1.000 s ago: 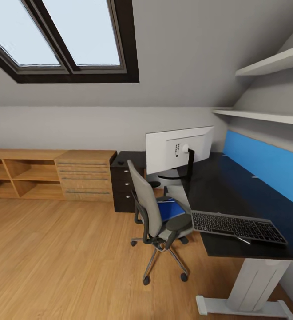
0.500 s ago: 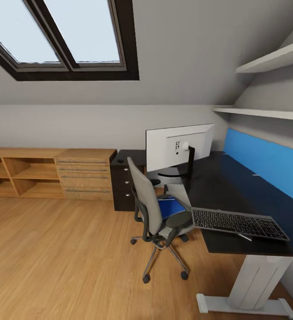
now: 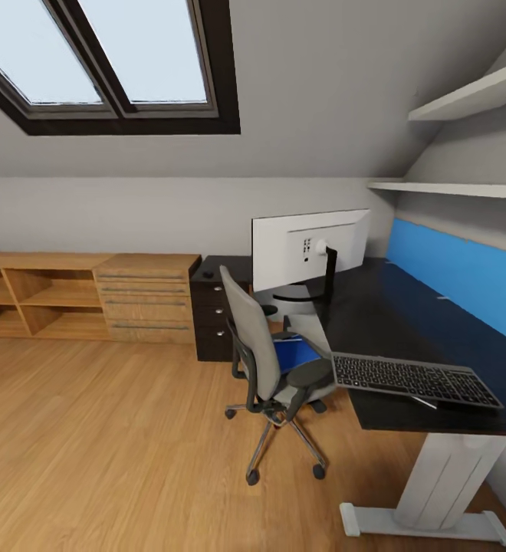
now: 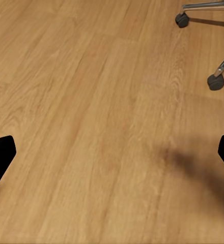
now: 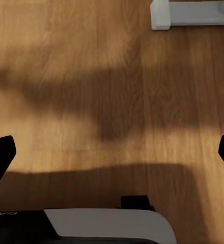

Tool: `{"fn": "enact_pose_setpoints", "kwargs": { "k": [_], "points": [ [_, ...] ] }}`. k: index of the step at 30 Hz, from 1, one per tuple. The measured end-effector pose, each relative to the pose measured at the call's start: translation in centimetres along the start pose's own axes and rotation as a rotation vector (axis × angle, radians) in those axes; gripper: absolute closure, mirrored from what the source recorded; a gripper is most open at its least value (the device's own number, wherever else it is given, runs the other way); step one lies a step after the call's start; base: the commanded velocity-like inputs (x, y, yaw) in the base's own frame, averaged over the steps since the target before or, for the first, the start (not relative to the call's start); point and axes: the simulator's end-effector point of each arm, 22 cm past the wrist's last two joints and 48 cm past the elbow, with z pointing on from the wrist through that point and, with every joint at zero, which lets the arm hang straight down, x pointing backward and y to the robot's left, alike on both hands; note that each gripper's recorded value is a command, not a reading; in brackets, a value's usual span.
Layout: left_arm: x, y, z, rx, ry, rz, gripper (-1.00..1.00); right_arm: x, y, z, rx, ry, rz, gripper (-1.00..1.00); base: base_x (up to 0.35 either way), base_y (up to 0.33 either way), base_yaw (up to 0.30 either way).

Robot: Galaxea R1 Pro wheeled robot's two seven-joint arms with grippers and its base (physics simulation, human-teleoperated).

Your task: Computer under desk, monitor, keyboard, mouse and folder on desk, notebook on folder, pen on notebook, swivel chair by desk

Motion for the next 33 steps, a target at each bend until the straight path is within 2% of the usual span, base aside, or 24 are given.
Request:
{"fn": "enact_pose_setpoints", "kwargs": {
  "k": [28,33],
  "points": [
    [4.2,0.3,2.8,-0.001,-0.012,0.000,-1.00,3.8,-0.1,3.7,0.000,-0.001,0.000,-1.00,0.000,0.000,0.000],
    [5.2,0.9,3.2,-0.021,-0.007,0.000,-1.00,4.5,-0.2,4.4,0.000,-0.001,0.000,-1.00,0.000,0.000,0.000]
  ]
}}
